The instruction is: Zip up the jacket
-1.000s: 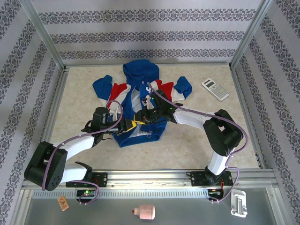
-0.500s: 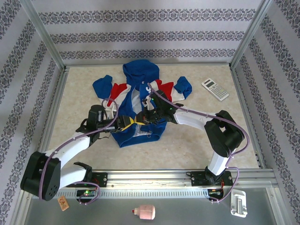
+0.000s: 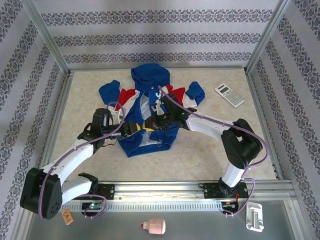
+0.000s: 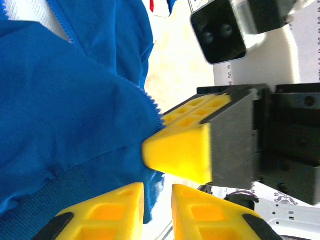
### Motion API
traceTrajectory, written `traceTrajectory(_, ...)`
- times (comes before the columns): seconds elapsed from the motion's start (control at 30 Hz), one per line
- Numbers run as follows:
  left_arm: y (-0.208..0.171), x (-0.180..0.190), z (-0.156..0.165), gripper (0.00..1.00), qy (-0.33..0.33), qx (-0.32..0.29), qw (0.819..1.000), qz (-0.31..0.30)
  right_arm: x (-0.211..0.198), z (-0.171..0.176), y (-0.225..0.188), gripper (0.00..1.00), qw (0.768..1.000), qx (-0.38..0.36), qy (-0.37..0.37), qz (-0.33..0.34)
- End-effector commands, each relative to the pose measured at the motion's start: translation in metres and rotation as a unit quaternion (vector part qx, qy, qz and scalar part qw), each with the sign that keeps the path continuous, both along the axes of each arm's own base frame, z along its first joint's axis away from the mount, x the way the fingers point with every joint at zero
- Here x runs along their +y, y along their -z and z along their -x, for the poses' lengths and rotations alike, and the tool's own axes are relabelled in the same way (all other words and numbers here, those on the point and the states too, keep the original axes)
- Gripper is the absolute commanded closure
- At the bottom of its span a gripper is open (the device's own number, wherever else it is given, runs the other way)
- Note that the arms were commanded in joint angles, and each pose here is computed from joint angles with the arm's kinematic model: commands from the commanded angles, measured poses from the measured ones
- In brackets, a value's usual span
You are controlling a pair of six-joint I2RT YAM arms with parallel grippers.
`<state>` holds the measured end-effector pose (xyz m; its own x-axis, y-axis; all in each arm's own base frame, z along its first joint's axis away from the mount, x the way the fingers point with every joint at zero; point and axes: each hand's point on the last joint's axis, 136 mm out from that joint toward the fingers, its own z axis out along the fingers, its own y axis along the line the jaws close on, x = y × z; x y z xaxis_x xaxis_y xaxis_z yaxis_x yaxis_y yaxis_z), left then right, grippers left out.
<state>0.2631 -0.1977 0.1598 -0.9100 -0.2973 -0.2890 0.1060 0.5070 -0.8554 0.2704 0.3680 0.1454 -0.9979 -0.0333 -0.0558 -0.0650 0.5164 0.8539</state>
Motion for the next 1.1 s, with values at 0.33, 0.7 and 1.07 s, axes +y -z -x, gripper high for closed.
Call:
traceTrajectory(0.33,0.010,-0.015,0.007,0.77,0.024,0.008,1.000,0.015,0.006,0.002,-0.020,1.00,1.000,-0.004,0.001,-0.006)
traceTrajectory(0.7,0.011,-0.019,0.008,0.75,0.028,0.009,0.999,0.030,0.008,0.003,-0.020,1.00,1.000,-0.003,0.000,-0.007)
traceTrajectory(1.07,0.006,-0.024,0.011,0.78,0.037,0.006,0.997,0.062,0.009,0.004,-0.015,1.00,1.000,0.003,-0.001,-0.004)
